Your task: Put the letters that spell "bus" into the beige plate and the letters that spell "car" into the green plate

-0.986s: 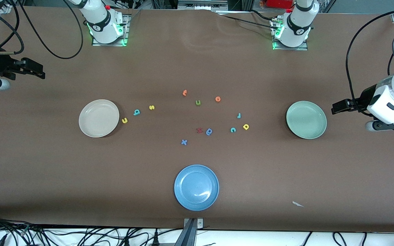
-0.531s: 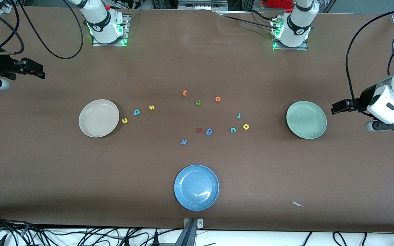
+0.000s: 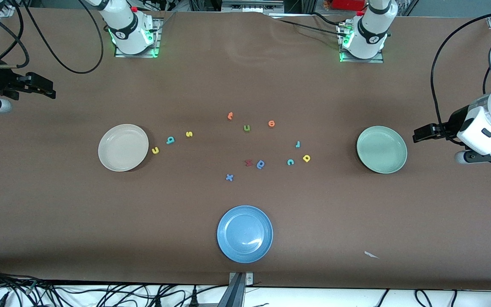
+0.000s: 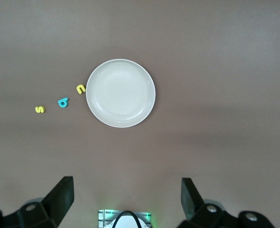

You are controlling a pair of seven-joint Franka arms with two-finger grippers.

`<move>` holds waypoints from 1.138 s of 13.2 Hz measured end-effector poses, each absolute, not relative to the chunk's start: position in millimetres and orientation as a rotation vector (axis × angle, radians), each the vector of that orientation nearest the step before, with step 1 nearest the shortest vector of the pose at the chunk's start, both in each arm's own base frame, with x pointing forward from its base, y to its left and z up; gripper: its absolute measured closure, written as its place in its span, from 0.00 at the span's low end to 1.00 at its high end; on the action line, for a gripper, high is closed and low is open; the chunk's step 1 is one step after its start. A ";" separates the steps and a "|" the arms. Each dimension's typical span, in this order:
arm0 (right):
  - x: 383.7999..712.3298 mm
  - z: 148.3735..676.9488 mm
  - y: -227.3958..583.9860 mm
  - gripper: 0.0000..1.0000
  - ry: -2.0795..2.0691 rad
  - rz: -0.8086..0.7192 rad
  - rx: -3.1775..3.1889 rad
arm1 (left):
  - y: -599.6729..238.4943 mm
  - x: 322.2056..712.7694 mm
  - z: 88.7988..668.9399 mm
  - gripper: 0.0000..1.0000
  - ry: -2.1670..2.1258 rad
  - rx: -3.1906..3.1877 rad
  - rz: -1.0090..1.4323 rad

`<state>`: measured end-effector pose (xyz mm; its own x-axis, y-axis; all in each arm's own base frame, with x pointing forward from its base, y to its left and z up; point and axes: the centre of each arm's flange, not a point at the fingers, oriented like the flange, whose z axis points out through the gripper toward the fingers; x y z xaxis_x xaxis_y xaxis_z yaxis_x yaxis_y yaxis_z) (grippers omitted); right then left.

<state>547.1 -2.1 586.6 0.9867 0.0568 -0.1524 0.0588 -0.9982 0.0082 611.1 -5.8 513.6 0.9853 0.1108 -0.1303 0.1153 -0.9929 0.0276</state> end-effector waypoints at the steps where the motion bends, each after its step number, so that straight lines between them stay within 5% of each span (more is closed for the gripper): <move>1: 547.1 586.6 -2.4 0.00 0.090 -0.239 3.120 | -5.9 611.1 513.6 0.00 0.176 3.095 -0.200; 15: 548.8 587.6 -0.1 0.00 0.088 -0.217 3.150 | -6.4 611.2 511.2 0.00 0.175 3.095 -0.207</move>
